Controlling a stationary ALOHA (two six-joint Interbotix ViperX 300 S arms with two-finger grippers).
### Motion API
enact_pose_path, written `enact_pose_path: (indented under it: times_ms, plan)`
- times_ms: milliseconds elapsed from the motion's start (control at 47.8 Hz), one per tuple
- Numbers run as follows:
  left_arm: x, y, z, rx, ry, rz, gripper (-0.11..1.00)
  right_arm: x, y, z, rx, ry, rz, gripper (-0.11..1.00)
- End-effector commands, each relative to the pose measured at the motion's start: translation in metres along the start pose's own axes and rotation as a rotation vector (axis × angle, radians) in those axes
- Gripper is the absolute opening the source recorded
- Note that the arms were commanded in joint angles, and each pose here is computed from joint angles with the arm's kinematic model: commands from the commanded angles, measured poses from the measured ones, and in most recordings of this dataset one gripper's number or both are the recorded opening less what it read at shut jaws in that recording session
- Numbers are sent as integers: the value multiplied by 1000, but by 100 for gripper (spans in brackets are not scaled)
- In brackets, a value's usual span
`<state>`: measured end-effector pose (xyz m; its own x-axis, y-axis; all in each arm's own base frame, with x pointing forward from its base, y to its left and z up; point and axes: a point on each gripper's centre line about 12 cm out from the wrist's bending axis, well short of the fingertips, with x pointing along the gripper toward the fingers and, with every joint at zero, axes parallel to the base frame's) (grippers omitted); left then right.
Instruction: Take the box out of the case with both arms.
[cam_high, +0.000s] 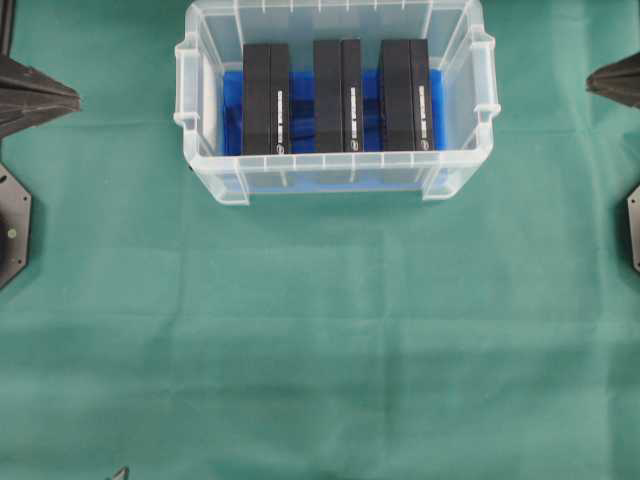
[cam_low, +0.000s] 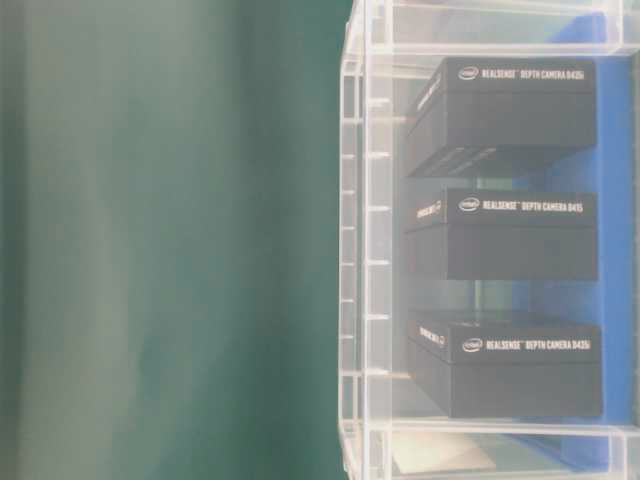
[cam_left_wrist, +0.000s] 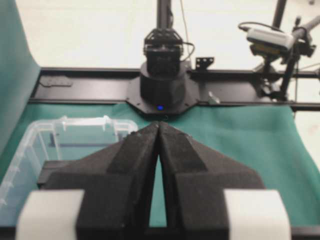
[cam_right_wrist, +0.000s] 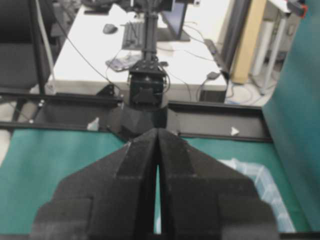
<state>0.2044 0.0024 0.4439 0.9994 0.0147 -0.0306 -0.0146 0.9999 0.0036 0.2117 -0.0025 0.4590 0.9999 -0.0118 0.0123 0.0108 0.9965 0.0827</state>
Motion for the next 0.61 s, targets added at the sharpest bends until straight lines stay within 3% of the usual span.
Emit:
enact_pose_path:
  times_ms: [0, 167, 251, 377, 586]
  plan:
    - [-1, 1, 15, 7, -17, 4, 0, 0, 1, 19, 8, -20, -1, 0]
    - [-2, 1, 13, 2, 11, 5, 0, -1, 1, 15, 32, 33, -6, 0]
    - [-2, 1, 10, -10, 67, 7, 0, -1, 0, 6, 54, 113, -15, 0]
    - [-2, 1, 2, -37, 211, 14, 0, -5, -1, -12, 107, 321, -45, 0]
    - [-3, 2, -21, -103, 577, 50, 0, -17, -4, -47, 179, 742, -134, 0]
